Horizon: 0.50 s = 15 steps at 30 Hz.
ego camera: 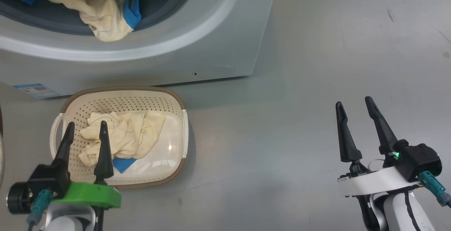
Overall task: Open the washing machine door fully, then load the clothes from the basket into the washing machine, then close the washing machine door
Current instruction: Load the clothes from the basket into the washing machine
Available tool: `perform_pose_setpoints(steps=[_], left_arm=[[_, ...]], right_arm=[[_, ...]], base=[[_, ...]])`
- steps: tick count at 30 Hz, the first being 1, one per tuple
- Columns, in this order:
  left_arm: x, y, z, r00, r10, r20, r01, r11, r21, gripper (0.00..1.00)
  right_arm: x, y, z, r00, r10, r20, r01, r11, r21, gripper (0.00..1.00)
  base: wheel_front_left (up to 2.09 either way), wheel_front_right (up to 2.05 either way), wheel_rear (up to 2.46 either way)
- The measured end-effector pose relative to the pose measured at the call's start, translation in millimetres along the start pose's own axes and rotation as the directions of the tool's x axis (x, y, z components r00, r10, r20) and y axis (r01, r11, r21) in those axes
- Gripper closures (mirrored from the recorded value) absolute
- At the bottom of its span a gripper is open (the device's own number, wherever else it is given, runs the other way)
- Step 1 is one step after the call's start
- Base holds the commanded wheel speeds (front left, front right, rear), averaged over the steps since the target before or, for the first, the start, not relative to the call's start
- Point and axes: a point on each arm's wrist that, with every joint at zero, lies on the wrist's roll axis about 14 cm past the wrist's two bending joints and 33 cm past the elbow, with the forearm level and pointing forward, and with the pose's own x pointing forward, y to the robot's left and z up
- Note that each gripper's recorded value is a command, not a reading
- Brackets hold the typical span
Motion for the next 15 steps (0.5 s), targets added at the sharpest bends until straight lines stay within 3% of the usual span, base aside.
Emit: perform_pose_setpoints(steps=[15], left_arm=[[101,-32,2,0.980,-0.170,-0.105,0.170,0.985,-0.011,0.00]], right_arm=[[26,-15,-23,0.999,-0.028,-0.038,0.029,0.999,0.018,0.00]], base=[[0.00,0.00,0.00]])
